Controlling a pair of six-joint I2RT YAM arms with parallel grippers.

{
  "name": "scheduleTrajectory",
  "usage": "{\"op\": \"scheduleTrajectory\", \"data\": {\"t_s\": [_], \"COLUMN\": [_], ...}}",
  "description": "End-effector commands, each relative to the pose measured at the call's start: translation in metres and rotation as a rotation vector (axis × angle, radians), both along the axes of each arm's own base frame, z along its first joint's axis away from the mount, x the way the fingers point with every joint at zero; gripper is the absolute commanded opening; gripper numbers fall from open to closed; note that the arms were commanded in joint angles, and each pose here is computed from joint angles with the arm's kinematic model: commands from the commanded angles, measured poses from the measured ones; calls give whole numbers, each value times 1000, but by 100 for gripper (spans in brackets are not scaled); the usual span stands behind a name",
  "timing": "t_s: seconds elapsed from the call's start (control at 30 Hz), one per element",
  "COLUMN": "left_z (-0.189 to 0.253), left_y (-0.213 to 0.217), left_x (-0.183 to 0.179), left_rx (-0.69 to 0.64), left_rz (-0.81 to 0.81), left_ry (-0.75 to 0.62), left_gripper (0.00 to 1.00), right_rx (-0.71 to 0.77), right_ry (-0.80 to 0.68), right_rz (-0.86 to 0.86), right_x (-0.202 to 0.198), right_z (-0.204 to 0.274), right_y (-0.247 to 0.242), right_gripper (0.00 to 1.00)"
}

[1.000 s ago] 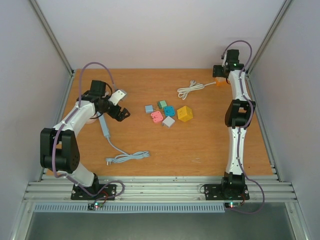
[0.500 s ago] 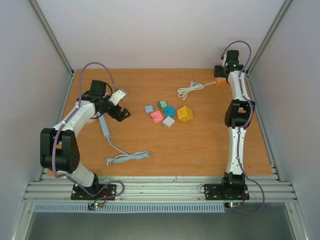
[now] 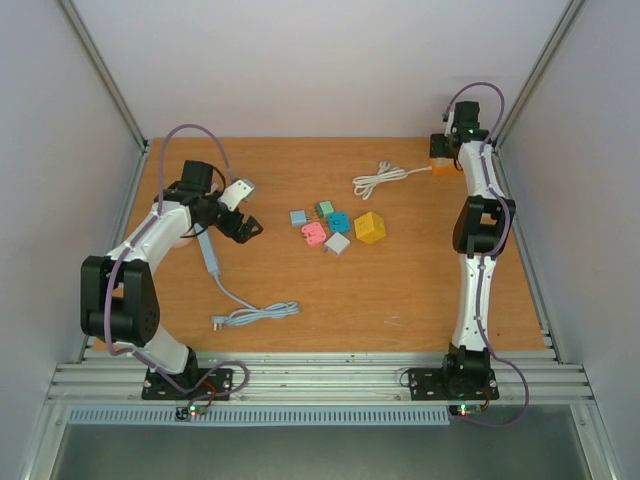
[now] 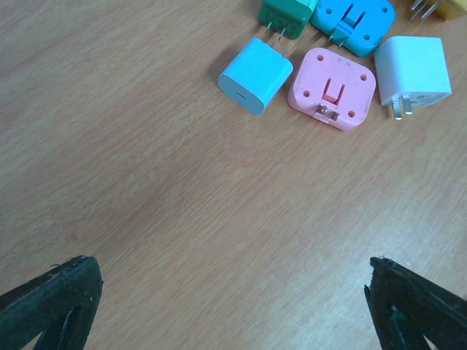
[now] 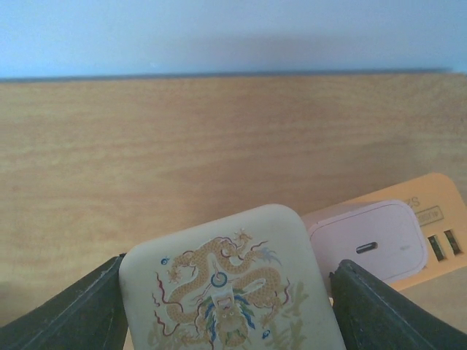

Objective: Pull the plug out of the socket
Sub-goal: Pick up the socket from the center of the board.

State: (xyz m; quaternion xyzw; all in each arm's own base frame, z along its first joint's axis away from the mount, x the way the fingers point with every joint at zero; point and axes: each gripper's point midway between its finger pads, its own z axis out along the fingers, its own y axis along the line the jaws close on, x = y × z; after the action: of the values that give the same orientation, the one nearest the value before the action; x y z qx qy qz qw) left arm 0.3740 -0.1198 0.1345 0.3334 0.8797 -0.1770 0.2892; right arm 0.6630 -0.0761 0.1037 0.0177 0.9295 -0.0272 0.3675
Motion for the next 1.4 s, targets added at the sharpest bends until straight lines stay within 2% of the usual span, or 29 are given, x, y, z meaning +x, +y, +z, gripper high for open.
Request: {"op": "scheduleTrajectory", "data": {"t_s": [0.0,0.3,0.6,0.83,1.1,1.37], "left_z": [11,26,40,67,87,103], "left_y": [-9,-21,-56,-92,-126,-158], "left_x": [4,-1,-5,-1,-13,-27], "left_rx": [-47,-94,-81,-86,-83,-66], "left_rz": [-15,-39,-132,-198,-292,-352], "left_ry": [-28,-79,-162,-246,-292,-340], "left_gripper": [99,99,99,99,99,99], "right_rx": [35,107,267,431,605,711], "right_ry": [28,14,32,-4,-72,-145], "right_rz": [-33,-111,-185,-234,-267,-172], "right_x": [-28,-89,-152,-178,-199,-228], "right_z": [29,65,87,124,160,205], "right_y": [4,11,31,35,15,24], "right_gripper": [44,42,42,40,39,39]}}
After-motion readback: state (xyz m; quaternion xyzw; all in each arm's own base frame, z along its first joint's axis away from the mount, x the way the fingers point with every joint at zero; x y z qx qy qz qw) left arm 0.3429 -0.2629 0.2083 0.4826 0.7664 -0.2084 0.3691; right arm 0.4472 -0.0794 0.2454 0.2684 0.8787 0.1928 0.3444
